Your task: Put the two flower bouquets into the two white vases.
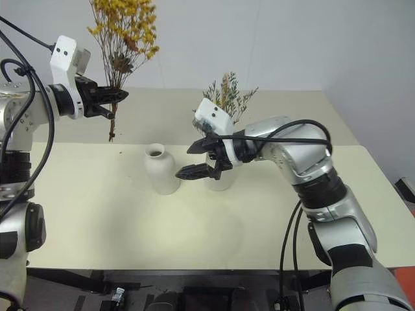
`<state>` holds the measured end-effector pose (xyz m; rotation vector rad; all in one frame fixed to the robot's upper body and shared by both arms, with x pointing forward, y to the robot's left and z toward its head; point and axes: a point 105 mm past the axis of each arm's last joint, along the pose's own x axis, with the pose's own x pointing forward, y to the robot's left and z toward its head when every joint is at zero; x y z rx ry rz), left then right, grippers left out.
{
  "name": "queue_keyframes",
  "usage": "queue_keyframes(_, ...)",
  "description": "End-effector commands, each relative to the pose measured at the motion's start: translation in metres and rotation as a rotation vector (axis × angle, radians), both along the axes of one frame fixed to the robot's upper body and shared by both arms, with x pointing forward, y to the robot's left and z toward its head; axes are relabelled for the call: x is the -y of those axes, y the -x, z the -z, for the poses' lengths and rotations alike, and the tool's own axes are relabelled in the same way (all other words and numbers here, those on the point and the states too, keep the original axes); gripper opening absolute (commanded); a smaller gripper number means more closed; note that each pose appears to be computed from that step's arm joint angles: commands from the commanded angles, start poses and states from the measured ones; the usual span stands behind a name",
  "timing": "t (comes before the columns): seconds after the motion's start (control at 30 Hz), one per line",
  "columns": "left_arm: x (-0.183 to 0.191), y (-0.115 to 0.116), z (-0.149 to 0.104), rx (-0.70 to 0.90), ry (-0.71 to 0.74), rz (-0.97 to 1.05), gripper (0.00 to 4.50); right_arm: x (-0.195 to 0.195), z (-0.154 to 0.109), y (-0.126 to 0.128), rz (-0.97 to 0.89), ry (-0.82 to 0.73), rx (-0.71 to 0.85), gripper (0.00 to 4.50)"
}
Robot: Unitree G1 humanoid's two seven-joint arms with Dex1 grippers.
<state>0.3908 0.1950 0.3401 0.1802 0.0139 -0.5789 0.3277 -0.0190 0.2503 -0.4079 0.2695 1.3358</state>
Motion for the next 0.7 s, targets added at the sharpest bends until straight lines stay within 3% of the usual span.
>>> queue_keyframes(0.03, 0.002, 0.01, -0.036, 0.144, 0.097, 0.047, 0.03, -0.003, -0.02, -0.002, 0.003, -0.016, 0.062, 4.5)
queue_keyframes(0.3, 0.017, 0.022, -0.062, 0.173, 0.32, 0.173, 0.03, -0.001, -0.02, -0.001, 0.032, 0.018, 0.02, 4.5)
queue_keyframes(0.7, 0.041, 0.029, -0.031, 0.039, 0.365, 0.283, 0.03, -0.001, -0.018, 0.011, 0.034, 0.017, 0.02, 4.5)
